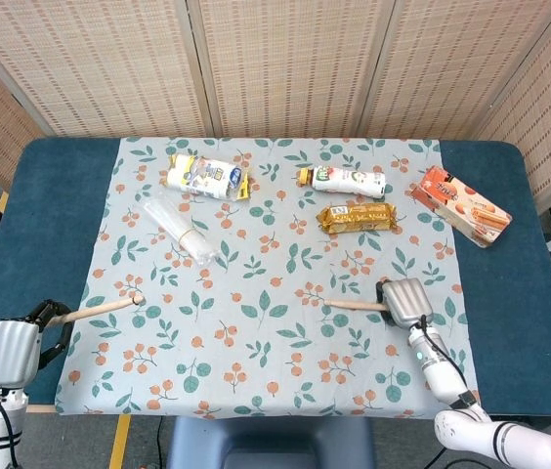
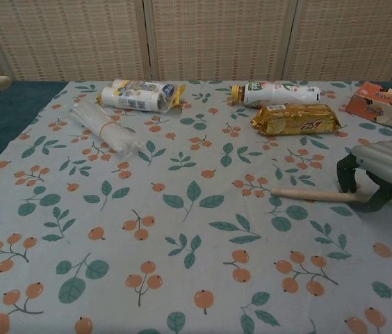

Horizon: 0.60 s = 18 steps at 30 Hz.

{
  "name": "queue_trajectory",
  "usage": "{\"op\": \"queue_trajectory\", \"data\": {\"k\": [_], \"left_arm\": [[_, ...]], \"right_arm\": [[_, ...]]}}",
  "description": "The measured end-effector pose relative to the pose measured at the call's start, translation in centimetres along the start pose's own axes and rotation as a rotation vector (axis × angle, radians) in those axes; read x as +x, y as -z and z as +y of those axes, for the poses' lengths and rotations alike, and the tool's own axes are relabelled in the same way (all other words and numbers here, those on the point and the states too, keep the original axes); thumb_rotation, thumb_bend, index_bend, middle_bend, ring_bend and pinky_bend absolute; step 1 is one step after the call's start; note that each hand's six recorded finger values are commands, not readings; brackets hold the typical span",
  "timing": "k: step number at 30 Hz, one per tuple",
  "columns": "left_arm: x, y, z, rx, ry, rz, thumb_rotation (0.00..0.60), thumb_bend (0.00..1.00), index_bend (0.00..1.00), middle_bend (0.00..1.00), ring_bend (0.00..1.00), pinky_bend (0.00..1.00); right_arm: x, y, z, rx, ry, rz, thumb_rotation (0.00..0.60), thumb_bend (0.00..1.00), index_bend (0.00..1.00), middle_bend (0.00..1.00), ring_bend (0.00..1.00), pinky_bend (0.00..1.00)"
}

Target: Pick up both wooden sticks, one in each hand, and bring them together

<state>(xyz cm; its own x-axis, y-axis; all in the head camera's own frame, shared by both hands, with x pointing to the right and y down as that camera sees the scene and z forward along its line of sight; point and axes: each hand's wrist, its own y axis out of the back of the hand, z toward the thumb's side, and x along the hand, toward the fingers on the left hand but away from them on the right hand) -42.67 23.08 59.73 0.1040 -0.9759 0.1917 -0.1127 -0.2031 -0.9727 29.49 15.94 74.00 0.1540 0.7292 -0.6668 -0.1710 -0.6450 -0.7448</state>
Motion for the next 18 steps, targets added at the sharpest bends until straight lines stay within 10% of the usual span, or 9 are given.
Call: {"op": "queue_trajectory", "data": {"k": [11, 18], "left_arm": [[0.03, 0.14, 0.15, -0.007, -0.004, 0.003, 0.600, 0.46, 0.77, 0.90, 1.00, 1.00], [0.04, 0.22, 0.12, -0.005, -0.003, 0.006, 0.600, 0.46, 0.77, 0.90, 1.00, 1.00]], "right_arm": [[0.31, -0.77, -0.09, 0.065, -0.028, -0.012, 0.600, 0.16, 0.54, 0.50, 0.85, 1.00], [0.43, -0.85, -0.39, 0.074, -0.029, -0.018, 0.600, 0.35, 0.59, 0.54, 0.85, 1.00]]}}
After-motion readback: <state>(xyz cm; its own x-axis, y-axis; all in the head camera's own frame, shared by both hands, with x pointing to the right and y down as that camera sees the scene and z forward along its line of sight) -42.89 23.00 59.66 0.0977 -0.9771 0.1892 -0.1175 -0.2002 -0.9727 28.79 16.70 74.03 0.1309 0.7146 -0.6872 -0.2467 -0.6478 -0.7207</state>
